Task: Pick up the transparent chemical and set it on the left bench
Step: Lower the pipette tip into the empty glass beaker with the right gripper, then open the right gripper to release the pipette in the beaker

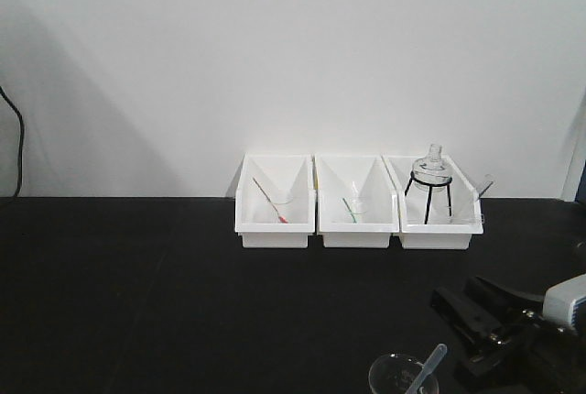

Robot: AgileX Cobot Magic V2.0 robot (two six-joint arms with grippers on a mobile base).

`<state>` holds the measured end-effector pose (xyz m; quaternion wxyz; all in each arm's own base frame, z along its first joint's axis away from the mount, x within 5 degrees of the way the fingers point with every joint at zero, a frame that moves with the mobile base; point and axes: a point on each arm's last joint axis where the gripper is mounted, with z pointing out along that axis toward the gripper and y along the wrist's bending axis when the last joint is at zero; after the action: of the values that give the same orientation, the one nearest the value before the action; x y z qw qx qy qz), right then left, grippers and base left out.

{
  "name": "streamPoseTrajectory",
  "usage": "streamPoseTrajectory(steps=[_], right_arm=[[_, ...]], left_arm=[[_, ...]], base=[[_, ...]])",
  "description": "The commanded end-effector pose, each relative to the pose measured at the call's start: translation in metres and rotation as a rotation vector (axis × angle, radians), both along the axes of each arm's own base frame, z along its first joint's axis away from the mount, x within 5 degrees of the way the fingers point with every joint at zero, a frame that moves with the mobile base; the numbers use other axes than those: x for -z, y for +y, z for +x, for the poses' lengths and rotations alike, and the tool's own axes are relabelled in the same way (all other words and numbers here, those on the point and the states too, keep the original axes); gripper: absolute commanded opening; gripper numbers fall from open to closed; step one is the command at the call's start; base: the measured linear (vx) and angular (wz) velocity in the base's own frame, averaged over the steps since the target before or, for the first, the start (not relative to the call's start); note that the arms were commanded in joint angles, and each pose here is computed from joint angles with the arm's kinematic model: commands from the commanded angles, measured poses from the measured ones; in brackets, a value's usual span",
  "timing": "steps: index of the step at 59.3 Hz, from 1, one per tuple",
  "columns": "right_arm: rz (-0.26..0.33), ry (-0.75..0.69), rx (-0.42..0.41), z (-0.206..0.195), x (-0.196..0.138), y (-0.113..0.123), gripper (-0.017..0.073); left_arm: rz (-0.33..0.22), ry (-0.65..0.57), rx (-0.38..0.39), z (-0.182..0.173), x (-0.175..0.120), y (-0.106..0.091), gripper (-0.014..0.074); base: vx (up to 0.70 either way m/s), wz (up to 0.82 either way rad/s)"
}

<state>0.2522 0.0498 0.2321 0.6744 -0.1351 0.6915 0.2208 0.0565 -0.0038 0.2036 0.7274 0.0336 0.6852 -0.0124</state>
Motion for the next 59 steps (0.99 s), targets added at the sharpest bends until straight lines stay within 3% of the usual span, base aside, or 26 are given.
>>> streamPoseTrajectory(steps=[1, 13, 26, 41, 59], right_arm=[[-0.038, -0.055, 0.057, -0.010, -0.029, -0.005, 0.0269], [-0.143, 0.017, 0.206, -0.052, -0.061, -0.020, -0.0011], [-0.230, -0.005, 0.296, -0.097, -0.076, -0.029, -0.0008], [-0.215, -0.114, 0.303, -0.123, -0.092, -0.030, -0.0007], [-0.210, -0.135, 0.306, -0.128, -0.095, -0.030, -0.0007]], left_arm=[[-0.014, -0.081, 0.001, -0.001, -0.003, 0.000, -0.0003], [-0.014, -0.081, 0.001, -0.001, -0.003, 0.000, -0.0003], [-0.014, -0.081, 0.001, -0.001, -0.003, 0.000, -0.0003], [-0.014, -0.081, 0.001, -0.001, -0.003, 0.000, -0.0003], [-0.014, -0.081, 0.001, -0.001, -0.003, 0.000, -0.0003]], base=[[0.00, 0.00], [0.00, 0.00], [0.00, 0.00], [0.00, 0.00], [0.00, 0.00]])
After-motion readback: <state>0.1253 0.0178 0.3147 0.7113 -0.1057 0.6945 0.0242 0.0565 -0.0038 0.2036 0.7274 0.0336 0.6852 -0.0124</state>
